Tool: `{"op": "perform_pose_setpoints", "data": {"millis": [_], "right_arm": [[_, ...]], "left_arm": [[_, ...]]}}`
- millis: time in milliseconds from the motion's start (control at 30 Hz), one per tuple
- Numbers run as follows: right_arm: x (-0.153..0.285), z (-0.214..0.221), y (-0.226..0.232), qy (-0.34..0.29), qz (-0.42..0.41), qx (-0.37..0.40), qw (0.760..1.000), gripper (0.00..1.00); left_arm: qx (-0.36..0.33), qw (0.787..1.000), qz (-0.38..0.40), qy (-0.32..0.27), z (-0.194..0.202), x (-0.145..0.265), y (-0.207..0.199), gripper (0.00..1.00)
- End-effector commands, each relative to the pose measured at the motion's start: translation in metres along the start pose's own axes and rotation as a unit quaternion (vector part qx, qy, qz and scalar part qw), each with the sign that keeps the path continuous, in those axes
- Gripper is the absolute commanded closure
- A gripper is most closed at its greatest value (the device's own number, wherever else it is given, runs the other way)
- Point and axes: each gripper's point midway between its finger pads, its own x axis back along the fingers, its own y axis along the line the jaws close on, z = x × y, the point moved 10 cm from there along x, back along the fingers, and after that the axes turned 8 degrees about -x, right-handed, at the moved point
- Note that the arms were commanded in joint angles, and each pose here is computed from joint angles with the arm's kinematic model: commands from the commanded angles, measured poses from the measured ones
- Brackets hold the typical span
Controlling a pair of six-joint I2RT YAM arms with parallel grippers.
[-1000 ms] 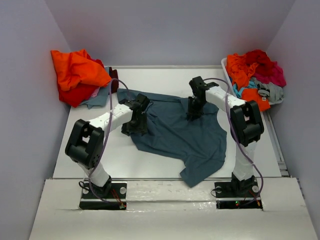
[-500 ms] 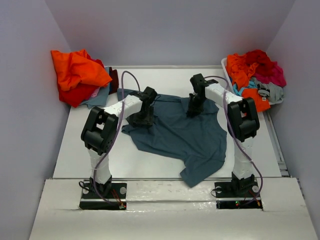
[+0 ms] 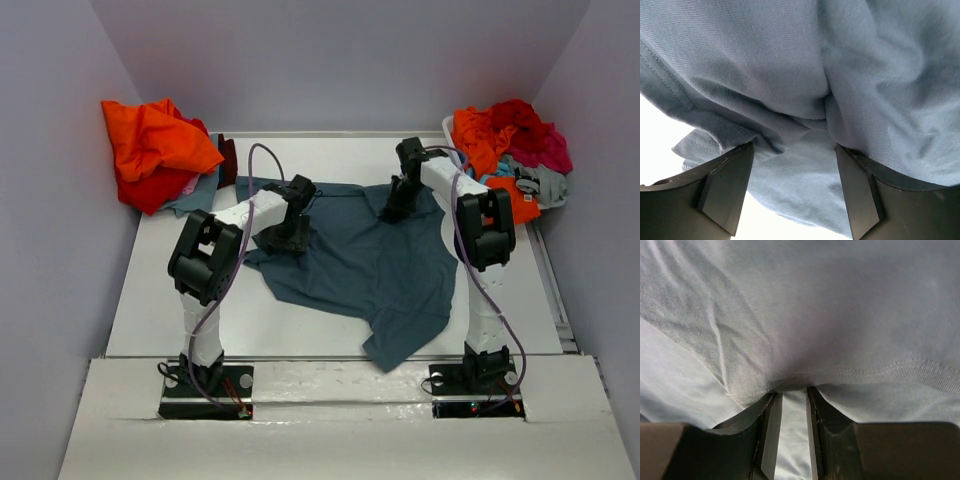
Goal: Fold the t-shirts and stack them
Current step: Flatten the tshirt out
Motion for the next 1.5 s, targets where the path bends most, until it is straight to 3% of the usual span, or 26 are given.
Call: {"op": "perform_pose_setpoints", "data": {"millis": [0,367,900,1133,1267,1467], "right_arm": [[0.009,-0.026,0.006,-0.02,-0.023,-0.012,0.999,0.68],[0.003,-0.078,0.003,-0.033,-0.04,-0.032,0.998,0.68],[-0.022,-0.119,-0.025,-0.037,-0.061,-0.053,0.996,0.67],[0.016,-0.12,-0.014,-0.07,-0.098,-0.024,0.992,0.58],[0.061,-0.116,-0.001,-0.105,-0.119,0.003,0.987,0.46],[0.105,-0.098,0.016,-0.13,-0.138,0.033,0.981,0.4]], "left_arm": [[-0.024,0.999,0.0,0.033,0.009,-0.011,-0.002,0.2],[-0.039,0.998,0.005,0.041,0.005,-0.014,-0.003,0.2],[-0.035,0.999,0.023,0.029,-0.06,-0.032,-0.028,0.19],[-0.024,1.0,0.014,0.013,-0.054,-0.019,-0.022,0.19],[-0.007,0.999,0.006,-0.033,-0.055,0.005,-0.014,0.19],[0.008,0.995,-0.023,-0.097,-0.062,0.044,0.0,0.18]]}}
